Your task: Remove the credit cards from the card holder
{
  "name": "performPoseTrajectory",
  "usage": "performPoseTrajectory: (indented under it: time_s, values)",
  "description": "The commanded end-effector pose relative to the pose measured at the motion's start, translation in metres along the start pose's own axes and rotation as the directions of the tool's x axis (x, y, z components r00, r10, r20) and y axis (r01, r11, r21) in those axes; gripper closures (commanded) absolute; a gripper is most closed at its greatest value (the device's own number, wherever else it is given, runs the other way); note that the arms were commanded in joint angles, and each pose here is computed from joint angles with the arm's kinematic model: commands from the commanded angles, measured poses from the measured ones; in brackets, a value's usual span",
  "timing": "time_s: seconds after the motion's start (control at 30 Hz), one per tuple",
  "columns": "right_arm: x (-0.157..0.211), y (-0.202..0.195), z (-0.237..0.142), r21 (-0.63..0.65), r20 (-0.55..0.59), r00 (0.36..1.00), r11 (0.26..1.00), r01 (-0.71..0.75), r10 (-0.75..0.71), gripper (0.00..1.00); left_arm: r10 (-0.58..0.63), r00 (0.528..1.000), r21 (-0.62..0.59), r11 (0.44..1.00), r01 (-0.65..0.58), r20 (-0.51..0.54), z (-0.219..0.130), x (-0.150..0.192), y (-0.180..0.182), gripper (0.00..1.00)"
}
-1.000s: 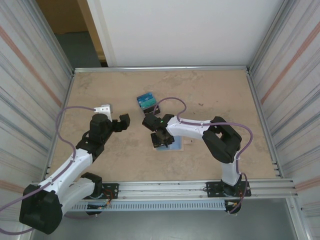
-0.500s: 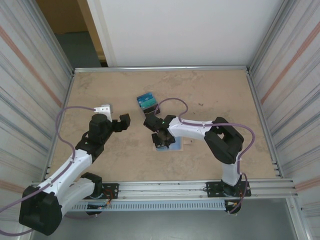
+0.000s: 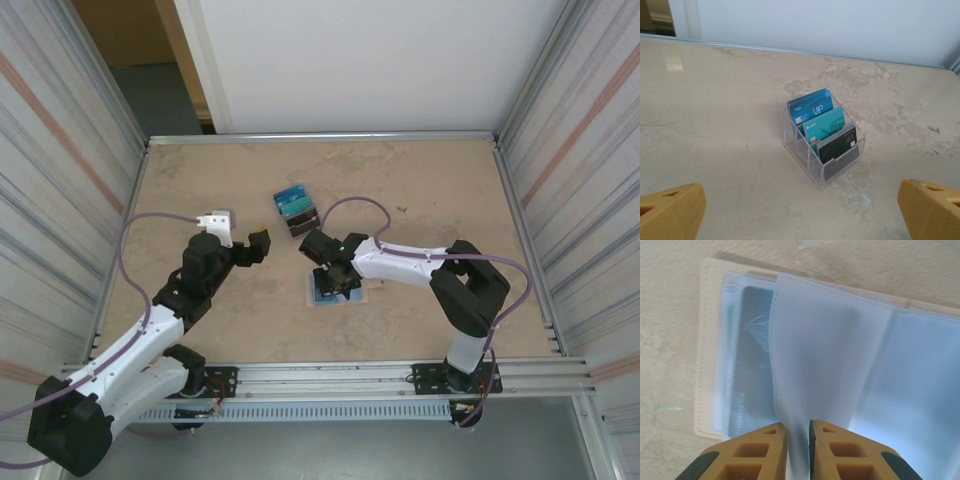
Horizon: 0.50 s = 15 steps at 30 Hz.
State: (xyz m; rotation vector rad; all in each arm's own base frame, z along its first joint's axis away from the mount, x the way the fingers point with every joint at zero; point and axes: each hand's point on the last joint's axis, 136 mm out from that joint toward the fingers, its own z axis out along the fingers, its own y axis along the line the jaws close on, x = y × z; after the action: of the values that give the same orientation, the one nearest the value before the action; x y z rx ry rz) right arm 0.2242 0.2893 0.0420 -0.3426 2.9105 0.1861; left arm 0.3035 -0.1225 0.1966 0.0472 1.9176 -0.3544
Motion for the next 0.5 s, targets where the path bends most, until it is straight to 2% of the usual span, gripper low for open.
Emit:
performPoseTrajectory:
  time_s: [0.0, 0.33, 0.47]
  values:
    - [-0.003, -0.019, -0.01, 0.036, 0.031, 0.998, 0.998, -0.054, 0.053, 0.8, 0.02, 0.999, -0.015, 1.0, -0.02, 0.048, -0.001, -0.018, -0.002, 0.01]
    - [-0.001, -0.062, -0.016, 0.085, 0.058, 0.98, 0.977, -0.197, 0.193, 0.76, 0.156, 0.988, -0.04, 0.987, -0.156, -0.012, 0.002, -0.004, -0.012, 0.01]
    - [0.0, -0.073, -0.019, 0.071, 0.058, 0.967, 0.966, -0.25, 0.246, 0.75, 0.178, 0.981, -0.035, 0.983, -0.181, -0.083, 0.004, 0.01, -0.017, 0.01]
